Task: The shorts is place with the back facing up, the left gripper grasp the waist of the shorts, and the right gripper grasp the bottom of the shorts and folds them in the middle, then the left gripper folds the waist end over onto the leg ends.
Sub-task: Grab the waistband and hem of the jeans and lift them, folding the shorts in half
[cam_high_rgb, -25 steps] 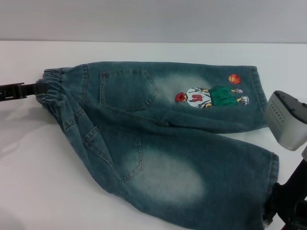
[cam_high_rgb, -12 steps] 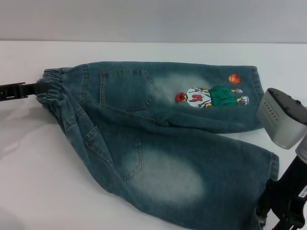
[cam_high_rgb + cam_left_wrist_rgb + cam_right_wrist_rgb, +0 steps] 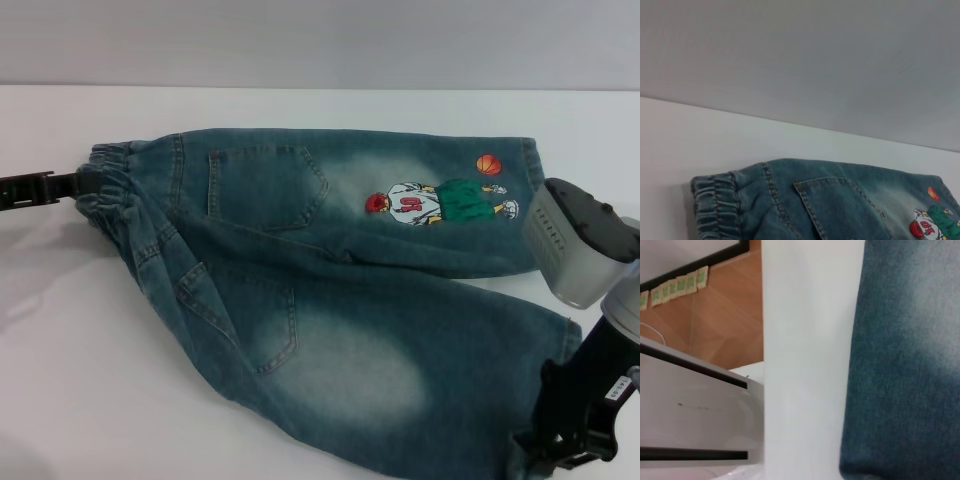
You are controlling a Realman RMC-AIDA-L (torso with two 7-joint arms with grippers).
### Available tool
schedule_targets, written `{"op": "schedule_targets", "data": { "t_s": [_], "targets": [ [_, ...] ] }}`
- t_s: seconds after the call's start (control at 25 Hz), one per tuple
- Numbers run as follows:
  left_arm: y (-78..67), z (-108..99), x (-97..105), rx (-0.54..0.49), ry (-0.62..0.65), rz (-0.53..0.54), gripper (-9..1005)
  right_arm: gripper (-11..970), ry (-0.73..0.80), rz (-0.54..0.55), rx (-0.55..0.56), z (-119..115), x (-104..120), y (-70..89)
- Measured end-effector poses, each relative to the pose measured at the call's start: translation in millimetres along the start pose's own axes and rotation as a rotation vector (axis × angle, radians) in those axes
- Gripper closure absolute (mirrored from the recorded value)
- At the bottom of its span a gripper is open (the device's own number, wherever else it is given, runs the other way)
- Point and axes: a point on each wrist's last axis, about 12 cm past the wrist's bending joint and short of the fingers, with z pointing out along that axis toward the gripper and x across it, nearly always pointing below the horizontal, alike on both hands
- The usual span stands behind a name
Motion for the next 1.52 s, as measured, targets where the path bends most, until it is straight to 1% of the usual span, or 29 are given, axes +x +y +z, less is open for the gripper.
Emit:
{"op": "schedule_targets", "data": {
  "t_s": [0.4, 0.64, 0.96, 1.16, 1.52],
  "targets": [
    [-0.5, 1, -1, 0.002, 0.000, 0.002, 950, 884, 0.003, -0.013, 0.017, 2, -3, -1.8],
    [0.2, 0, 0, 0.000, 0.000, 0.003, 950, 960, -0.006, -0.023, 0.011, 3, -6, -1.1],
    [1.6, -2, 2, -0.005, 0.001, 0.004, 950, 935, -0.010, -0.030, 0.006, 2, -9, -0.4],
    [2.0, -3, 2, -0.007, 0.007, 0.008, 950, 919, -0.019, -0.013, 0.003, 2, -12, -0.3],
    [3.4, -4, 6, -0.011, 0.015, 0.014, 950, 783, -0.032, 0.007, 0.008, 3, -13, -0.3]
  ]
}}
